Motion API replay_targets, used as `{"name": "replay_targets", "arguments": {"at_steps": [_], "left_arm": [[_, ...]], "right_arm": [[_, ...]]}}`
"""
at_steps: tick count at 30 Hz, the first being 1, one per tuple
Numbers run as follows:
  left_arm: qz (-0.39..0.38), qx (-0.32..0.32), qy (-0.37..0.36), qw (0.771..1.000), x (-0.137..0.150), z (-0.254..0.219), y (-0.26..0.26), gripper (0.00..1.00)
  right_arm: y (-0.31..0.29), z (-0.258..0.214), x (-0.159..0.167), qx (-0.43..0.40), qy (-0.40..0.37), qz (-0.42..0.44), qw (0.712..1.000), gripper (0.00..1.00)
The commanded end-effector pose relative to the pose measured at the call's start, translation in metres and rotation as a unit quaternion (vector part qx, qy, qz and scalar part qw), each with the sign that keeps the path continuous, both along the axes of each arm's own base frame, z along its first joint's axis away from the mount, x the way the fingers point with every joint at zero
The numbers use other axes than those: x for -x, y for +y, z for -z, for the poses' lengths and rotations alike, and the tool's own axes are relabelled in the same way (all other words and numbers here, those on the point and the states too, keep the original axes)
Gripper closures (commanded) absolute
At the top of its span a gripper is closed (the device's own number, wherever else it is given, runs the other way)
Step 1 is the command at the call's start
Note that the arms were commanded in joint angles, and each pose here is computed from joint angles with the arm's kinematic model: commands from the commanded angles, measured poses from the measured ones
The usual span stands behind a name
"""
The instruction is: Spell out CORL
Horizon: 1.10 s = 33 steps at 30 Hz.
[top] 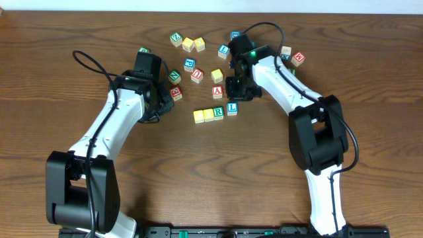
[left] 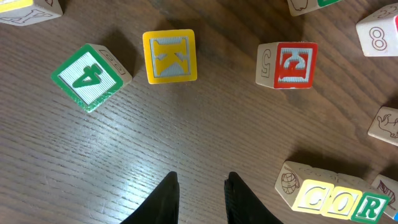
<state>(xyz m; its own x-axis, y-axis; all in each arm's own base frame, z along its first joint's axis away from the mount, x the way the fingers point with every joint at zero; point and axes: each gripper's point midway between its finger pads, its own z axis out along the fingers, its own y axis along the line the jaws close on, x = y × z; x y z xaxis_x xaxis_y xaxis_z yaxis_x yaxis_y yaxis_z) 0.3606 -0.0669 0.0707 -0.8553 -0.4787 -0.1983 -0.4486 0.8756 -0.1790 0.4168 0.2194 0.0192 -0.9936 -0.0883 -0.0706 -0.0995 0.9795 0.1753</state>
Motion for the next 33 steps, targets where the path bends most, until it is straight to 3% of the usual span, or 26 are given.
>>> {"name": "replay_targets", "arguments": {"at_steps": [1, 33], "left_arm": [[-0.002, -0.003, 0.013, 1.0, 0.004, 0.008, 0.001, 0.75], [-0.002, -0.002, 0.009, 1.0, 0.003, 0.008, 0.0, 0.75]], "right_arm": [[0.007, 0.003, 0.006, 0.0, 0.006, -0.014, 1.0, 0.88], [0.031, 0.0, 0.021, -0.037, 0.029, -0.036, 0.998, 0.99]]}}
